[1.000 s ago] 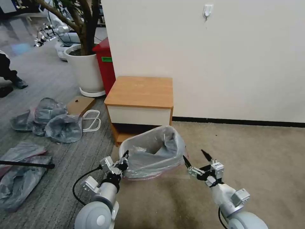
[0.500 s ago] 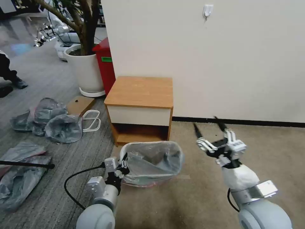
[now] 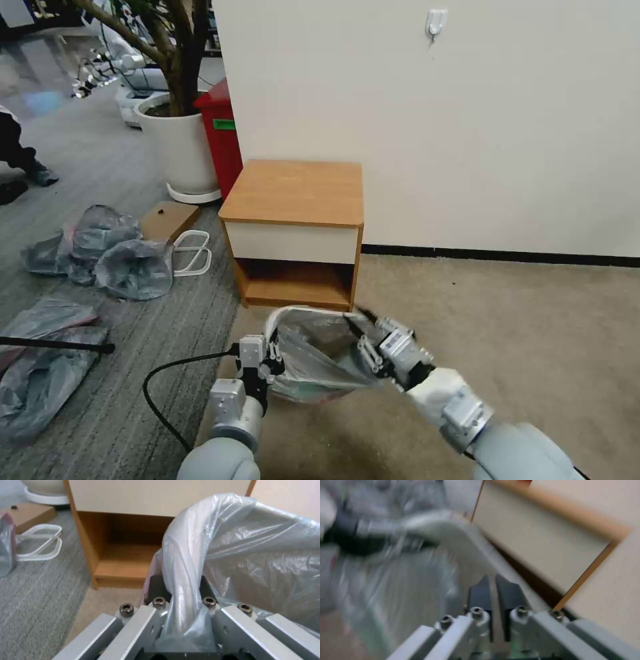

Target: Pick up the garbage bag from the table and place it over the trash can.

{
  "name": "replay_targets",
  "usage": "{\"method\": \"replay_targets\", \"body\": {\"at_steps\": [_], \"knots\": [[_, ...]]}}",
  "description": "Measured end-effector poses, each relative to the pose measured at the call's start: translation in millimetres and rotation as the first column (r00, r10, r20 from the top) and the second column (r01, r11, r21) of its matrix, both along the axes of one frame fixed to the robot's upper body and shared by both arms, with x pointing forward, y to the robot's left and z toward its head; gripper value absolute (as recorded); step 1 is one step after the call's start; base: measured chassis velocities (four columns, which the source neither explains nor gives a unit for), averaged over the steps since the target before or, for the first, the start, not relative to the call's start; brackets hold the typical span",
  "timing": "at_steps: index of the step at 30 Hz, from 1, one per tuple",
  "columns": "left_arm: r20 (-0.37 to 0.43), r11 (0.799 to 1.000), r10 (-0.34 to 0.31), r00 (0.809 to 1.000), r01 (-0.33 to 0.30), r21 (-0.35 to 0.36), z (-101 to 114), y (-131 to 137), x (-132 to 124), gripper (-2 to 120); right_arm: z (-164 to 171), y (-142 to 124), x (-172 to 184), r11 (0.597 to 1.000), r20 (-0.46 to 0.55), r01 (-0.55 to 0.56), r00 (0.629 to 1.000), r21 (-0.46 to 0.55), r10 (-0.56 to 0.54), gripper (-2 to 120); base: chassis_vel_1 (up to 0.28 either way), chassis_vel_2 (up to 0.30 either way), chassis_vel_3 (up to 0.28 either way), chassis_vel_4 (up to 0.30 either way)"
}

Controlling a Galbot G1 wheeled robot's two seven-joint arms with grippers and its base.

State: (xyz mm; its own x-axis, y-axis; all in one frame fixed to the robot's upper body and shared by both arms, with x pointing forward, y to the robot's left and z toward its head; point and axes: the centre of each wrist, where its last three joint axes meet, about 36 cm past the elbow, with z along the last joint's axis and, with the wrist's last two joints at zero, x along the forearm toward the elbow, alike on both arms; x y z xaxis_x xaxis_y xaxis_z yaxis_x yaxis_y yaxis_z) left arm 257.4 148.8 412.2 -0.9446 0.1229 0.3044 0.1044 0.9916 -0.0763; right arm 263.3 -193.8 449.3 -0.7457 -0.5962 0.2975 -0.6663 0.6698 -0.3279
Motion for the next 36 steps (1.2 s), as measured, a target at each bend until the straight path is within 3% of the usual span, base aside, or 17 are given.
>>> {"method": "replay_targets", "body": {"at_steps": [11, 25, 36], "knots": [[0.017, 0.994, -0.055, 0.998, 0.053, 0.094, -9, -13, -12, 4, -40, 15, 31, 0.991, -0.103, -0.023, 0.995, -0.131, 0.01, 0, 0.0, 0.0, 0.0, 0.0], [0.016, 0.991, -0.114, 0.993, 0.112, 0.074, -5, -34, -20, 4, -89, 42, 63, 0.954, -0.182, -0.106, 0.982, -0.28, 0.056, 0, 0.0, 0.0, 0.0, 0.0], [0.018, 0.991, -0.125, 0.992, 0.124, 0.053, 0, -37, -24, 4, -114, 47, 79, 0.945, -0.218, -0.103, 0.975, -0.31, 0.034, 0, 0.0, 0.0, 0.0, 0.0]]}}
